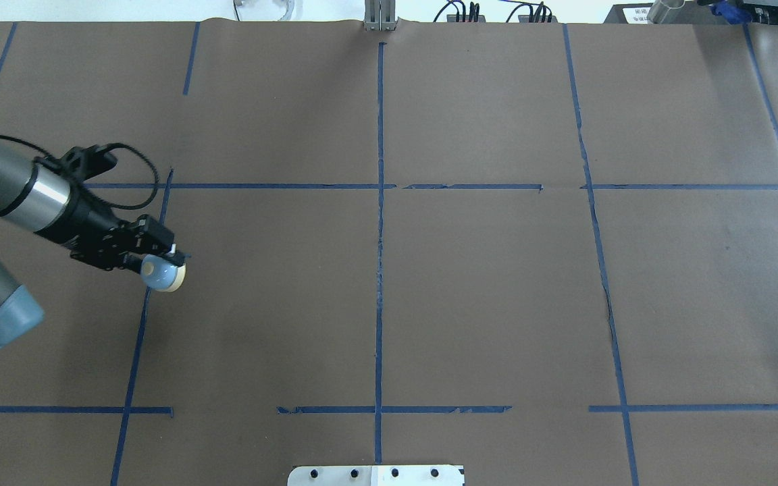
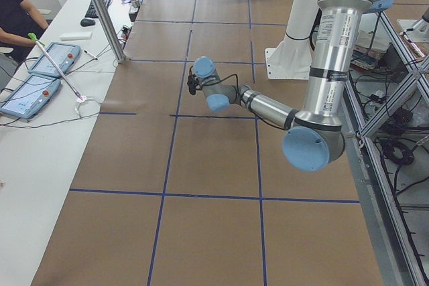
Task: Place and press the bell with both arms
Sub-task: 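Carry the blue-and-white bell in the left gripper toward the table centre, then lower the bell onto the tape crossing with the left gripper and release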
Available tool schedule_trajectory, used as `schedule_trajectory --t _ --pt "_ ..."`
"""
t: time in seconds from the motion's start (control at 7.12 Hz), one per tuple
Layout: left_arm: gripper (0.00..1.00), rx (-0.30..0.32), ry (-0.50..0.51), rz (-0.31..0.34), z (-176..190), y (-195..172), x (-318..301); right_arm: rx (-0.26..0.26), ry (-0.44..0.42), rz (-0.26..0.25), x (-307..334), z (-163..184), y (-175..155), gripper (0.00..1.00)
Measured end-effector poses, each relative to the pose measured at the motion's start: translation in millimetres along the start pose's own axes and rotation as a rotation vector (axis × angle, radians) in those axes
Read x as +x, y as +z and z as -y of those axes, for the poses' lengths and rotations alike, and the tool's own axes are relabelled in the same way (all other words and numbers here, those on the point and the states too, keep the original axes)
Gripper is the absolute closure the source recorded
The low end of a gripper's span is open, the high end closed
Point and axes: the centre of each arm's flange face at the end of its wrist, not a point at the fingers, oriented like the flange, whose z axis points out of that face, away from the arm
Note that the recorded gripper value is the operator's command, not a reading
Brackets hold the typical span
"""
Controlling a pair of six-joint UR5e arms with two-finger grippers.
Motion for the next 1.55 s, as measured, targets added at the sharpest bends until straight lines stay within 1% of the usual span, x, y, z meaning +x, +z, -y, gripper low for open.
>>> schedule_trajectory --t 0.14,0.42,0.56,0.7,0.84,0.98,1.12,1.55 --pt "1.0 0.01 -0.012 0.028 18 17 52 -0.004 0.0 0.0 0 1 2 0.0" --pt "1.0 0.03 -0.025 0.068 56 54 125 -0.011 -0.001 0.001 1 2 6 0.0" --pt "1.0 0.048 -0.049 0.098 77 80 167 -0.013 -0.002 0.002 0 2 7 0.0" --pt "1.0 0.067 -0.077 0.131 91 108 211 -0.015 -0.002 0.002 0 2 8 0.0" --pt "1.0 0.083 -0.088 0.159 96 131 243 -0.017 -0.003 0.003 -1 2 9 0.0" --pt "1.0 0.094 -0.095 0.188 100 153 269 -0.018 -0.004 0.003 -1 2 9 0.0" --pt "0.98 0.101 -0.102 0.211 105 168 288 -0.018 -0.005 0.003 -2 2 9 0.0" --pt "0.9 0.136 -0.104 0.253 101 189 304 -0.016 -0.016 0.005 -6 7 9 0.0"
